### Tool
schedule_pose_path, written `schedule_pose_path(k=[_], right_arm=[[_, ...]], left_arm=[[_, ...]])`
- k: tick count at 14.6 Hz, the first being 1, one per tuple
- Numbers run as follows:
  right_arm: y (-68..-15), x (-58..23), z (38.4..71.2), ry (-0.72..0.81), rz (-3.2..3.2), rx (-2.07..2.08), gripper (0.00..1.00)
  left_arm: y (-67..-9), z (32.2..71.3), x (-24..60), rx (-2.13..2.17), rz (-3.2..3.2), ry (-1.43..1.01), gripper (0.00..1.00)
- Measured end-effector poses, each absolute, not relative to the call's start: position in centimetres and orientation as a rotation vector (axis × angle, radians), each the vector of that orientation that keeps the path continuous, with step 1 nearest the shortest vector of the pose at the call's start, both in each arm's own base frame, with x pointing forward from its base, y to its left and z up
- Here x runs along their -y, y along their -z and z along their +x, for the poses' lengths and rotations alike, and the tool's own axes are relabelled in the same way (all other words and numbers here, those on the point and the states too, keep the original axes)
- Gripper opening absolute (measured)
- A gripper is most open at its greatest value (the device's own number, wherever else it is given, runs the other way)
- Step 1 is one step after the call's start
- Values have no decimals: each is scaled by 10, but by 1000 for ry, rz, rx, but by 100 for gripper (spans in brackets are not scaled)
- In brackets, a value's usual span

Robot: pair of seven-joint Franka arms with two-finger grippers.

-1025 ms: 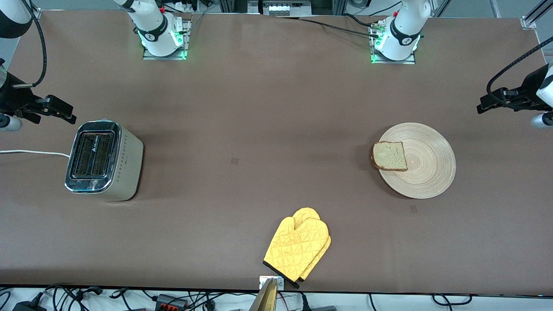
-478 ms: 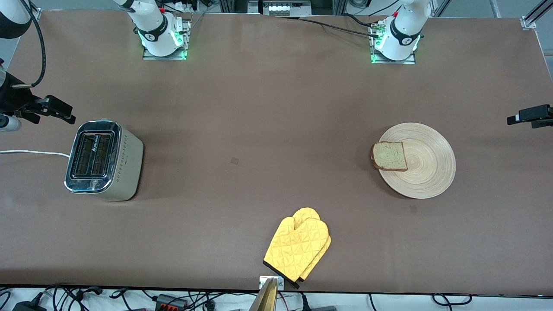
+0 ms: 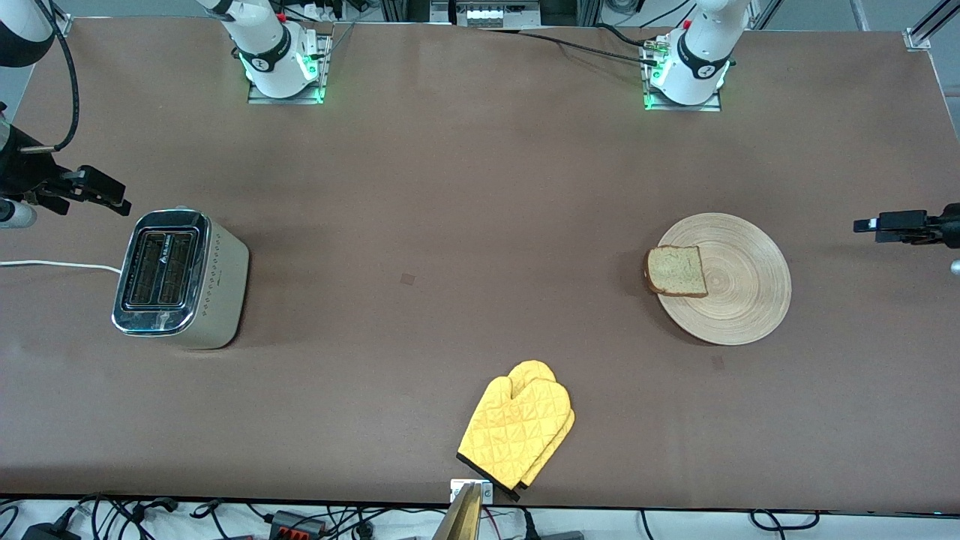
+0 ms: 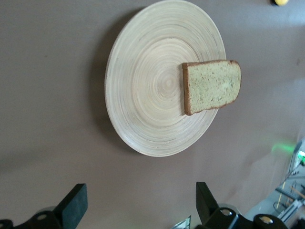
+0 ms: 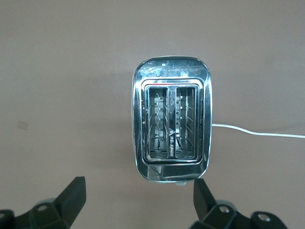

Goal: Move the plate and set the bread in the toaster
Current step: 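Lower the left gripper and reach toward the wooden plate's rim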

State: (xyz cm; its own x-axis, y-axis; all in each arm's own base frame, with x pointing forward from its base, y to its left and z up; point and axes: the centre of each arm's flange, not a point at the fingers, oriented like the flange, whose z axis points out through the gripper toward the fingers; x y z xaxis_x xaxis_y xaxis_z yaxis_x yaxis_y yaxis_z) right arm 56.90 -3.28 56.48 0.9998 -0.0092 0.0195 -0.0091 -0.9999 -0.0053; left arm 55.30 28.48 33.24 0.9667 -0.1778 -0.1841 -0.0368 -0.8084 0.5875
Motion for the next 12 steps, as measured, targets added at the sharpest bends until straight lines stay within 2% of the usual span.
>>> schedule_pose_path(k=[7, 12], right_arm=[[-565, 33, 569, 31, -3136, -17, 100], [-564, 34, 566, -5, -3135, -19, 100]], left_arm=[[-233, 562, -271, 205, 2380, 325, 100], [-193, 550, -266, 151, 2388, 319, 100]])
